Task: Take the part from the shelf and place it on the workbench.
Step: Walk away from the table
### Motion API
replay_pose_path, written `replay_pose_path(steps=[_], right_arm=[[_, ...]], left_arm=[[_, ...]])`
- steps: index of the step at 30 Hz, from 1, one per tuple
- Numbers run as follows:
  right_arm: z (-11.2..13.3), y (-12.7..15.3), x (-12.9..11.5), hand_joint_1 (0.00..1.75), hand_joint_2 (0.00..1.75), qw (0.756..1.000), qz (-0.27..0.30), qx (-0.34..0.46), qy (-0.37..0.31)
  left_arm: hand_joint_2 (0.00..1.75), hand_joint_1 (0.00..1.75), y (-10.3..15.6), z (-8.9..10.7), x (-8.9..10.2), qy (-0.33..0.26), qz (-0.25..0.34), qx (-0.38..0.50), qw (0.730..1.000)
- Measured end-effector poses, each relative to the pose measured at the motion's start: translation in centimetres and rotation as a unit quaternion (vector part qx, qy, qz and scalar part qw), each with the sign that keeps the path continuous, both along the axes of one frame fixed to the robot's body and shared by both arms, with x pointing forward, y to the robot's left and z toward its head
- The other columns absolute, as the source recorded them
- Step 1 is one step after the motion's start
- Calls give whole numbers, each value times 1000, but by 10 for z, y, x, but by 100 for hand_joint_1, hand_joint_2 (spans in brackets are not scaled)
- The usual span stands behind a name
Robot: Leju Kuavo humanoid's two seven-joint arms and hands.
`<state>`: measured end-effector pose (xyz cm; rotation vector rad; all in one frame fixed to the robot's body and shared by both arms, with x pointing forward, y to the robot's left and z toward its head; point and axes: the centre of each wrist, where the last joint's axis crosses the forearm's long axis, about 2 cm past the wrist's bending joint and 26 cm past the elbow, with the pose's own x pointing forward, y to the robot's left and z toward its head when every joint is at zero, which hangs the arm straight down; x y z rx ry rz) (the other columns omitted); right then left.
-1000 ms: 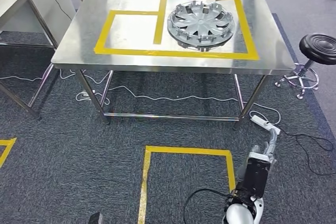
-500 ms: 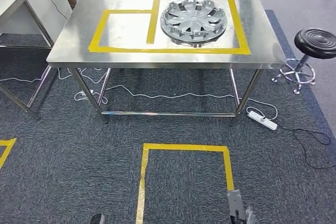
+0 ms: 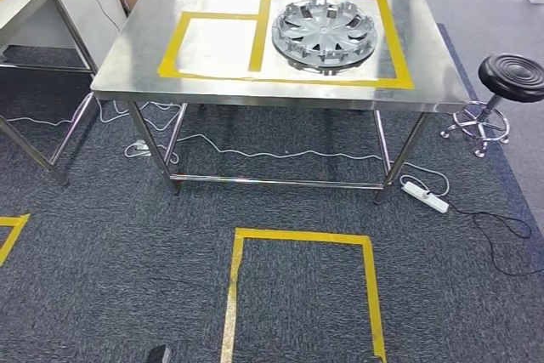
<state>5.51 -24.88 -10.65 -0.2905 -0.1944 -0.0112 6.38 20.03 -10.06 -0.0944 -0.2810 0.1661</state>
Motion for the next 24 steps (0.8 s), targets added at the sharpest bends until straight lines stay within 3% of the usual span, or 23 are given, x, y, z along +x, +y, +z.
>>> replay_pose_path(steps=[17,24], right_arm=[[-1,-3,-3,0,0,1000,-6,9,-19],[-1,-1,-4,0,0,997,68,4,-25]], left_arm=[[0,0,4,0,1,-4,-11,7,1000],[0,0,4,-1,-1,-2,-14,6,1000]])
